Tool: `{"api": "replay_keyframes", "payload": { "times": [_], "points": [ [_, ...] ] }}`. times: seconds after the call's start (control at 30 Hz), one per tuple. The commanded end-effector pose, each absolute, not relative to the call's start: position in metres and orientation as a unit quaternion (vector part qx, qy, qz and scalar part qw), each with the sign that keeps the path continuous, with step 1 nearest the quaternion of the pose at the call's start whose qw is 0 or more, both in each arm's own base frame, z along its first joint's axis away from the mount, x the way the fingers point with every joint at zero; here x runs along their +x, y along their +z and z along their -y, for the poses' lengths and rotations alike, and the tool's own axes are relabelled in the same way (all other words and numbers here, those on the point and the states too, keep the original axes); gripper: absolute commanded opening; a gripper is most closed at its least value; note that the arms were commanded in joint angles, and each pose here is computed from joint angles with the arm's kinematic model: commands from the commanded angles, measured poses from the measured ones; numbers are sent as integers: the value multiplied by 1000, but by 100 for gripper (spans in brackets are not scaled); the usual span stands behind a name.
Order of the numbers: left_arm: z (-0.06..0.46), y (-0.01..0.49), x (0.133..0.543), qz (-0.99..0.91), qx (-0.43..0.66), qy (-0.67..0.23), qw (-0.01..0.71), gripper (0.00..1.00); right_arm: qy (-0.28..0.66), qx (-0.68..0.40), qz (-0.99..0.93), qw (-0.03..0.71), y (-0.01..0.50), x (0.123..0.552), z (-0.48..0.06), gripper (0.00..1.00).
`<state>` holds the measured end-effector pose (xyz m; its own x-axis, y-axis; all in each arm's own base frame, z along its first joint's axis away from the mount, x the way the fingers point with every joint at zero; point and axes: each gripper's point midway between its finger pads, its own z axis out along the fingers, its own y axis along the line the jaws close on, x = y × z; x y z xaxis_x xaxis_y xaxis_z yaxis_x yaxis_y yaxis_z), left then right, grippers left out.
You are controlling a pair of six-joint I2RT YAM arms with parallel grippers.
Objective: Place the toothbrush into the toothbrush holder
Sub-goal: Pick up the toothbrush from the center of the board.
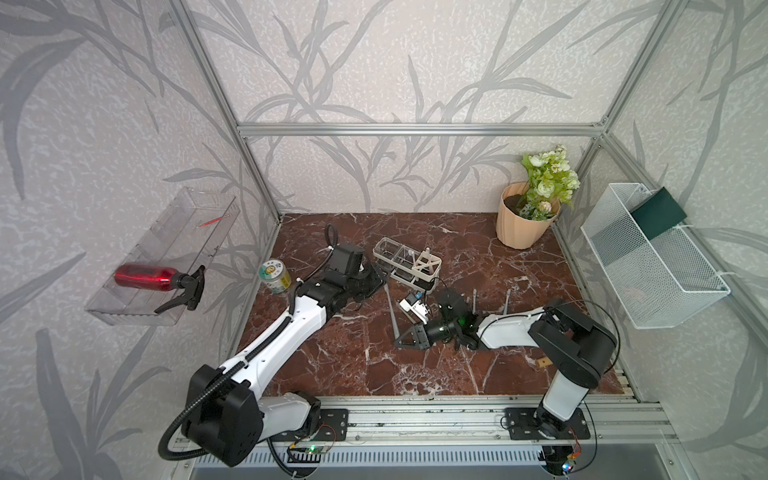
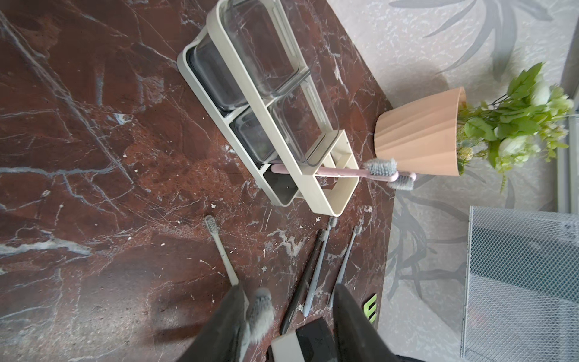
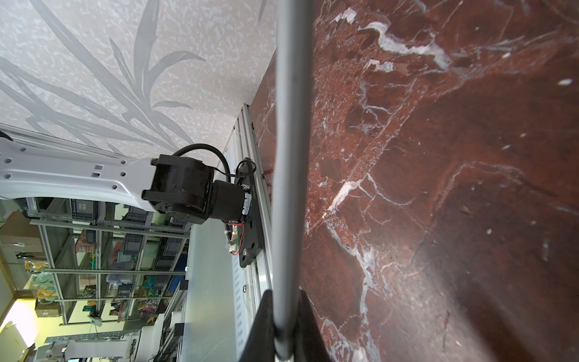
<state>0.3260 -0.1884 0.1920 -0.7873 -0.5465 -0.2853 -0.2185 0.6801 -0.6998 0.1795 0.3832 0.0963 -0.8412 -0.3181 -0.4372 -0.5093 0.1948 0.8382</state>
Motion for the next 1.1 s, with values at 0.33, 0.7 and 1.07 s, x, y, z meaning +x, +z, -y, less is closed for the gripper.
{"api": "replay_keyframes", "payload": {
  "times": [0.33,0.7,1.07],
  "points": [
    [197,174,318,-920,-177,-281,206,39,578,-281,-761,87,101,181,-389,0],
    [197,170,317,-930,-169,-259,200,24,576,-280,-763,86,101,181,-388,0],
    [195,169,318,-937,-164,-241,194,15,575,-278,-765,86,101,182,-388,0]
  ]
}}
